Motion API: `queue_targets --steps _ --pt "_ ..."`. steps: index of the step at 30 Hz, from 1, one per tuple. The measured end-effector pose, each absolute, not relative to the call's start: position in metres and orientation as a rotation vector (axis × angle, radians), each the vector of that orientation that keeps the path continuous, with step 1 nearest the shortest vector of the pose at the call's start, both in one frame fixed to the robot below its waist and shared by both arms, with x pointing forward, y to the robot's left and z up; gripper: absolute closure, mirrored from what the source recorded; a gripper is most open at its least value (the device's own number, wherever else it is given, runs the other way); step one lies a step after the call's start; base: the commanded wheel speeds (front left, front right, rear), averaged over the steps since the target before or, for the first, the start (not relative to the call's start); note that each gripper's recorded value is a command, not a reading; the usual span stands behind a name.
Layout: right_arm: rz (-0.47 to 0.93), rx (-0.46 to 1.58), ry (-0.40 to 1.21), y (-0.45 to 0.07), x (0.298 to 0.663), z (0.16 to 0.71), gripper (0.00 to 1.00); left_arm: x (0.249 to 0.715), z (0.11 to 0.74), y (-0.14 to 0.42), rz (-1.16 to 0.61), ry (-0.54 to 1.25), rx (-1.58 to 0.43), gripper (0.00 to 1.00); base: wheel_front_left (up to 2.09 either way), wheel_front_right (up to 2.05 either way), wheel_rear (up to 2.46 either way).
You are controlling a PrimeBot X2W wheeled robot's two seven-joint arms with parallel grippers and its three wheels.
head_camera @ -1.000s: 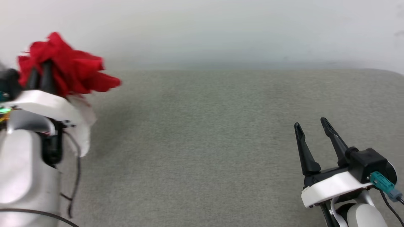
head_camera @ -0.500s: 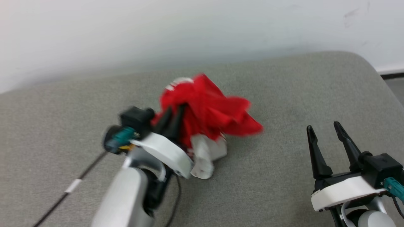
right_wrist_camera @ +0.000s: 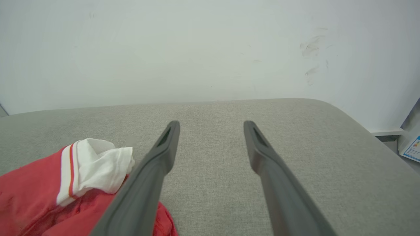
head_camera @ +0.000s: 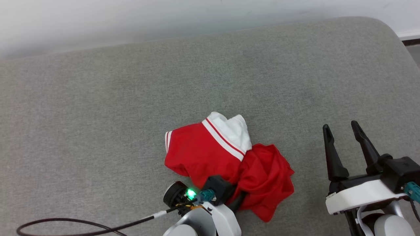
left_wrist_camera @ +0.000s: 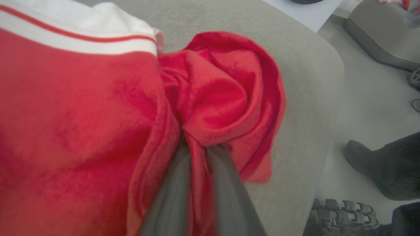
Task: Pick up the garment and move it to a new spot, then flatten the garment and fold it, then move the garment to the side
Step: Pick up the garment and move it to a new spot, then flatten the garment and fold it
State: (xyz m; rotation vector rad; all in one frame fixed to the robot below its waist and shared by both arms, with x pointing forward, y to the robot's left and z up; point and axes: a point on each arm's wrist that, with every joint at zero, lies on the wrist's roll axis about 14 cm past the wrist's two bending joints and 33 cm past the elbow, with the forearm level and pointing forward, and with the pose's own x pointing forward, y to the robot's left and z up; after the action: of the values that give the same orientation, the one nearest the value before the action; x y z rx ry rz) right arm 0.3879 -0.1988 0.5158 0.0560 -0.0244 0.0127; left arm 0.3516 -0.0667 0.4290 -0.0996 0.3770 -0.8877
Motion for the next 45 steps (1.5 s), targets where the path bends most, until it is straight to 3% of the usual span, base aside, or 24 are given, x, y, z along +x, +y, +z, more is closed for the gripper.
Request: queue_targets --steps 2,11,19,26,32,45 --pt "0.013 0.057 -0.023 -0.199 0.389 0.515 0.00 0.350 0.431 -0.066 -0.893 0.360 -0.093 0.00 0.00 0.00 0.00" --pt "0.043 0.040 -0.071 -0.190 0.382 0.534 0.00 0.368 0.512 -0.053 -0.811 0.039 -0.137 0.00 0.00 0.00 0.00" --pt "0.065 0.029 -0.099 -0.182 0.366 0.551 0.00 0.382 0.564 0.013 -0.530 -0.158 -0.181 0.00 0.00 0.00 0.00" --pt "0.094 0.025 -0.093 -0.173 0.361 0.553 0.00 0.385 0.561 0.107 -0.215 -0.184 -0.188 0.00 0.00 0.00 0.00" --pt "0.106 0.023 -0.078 -0.169 0.359 0.551 0.00 0.373 0.547 0.164 -0.065 -0.161 -0.149 0.00 0.00 0.00 0.00" --pt "0.085 0.061 -0.039 -0.176 0.362 0.543 0.00 0.361 0.546 0.166 -0.063 -0.157 -0.138 0.00 0.00 0.00 0.00"
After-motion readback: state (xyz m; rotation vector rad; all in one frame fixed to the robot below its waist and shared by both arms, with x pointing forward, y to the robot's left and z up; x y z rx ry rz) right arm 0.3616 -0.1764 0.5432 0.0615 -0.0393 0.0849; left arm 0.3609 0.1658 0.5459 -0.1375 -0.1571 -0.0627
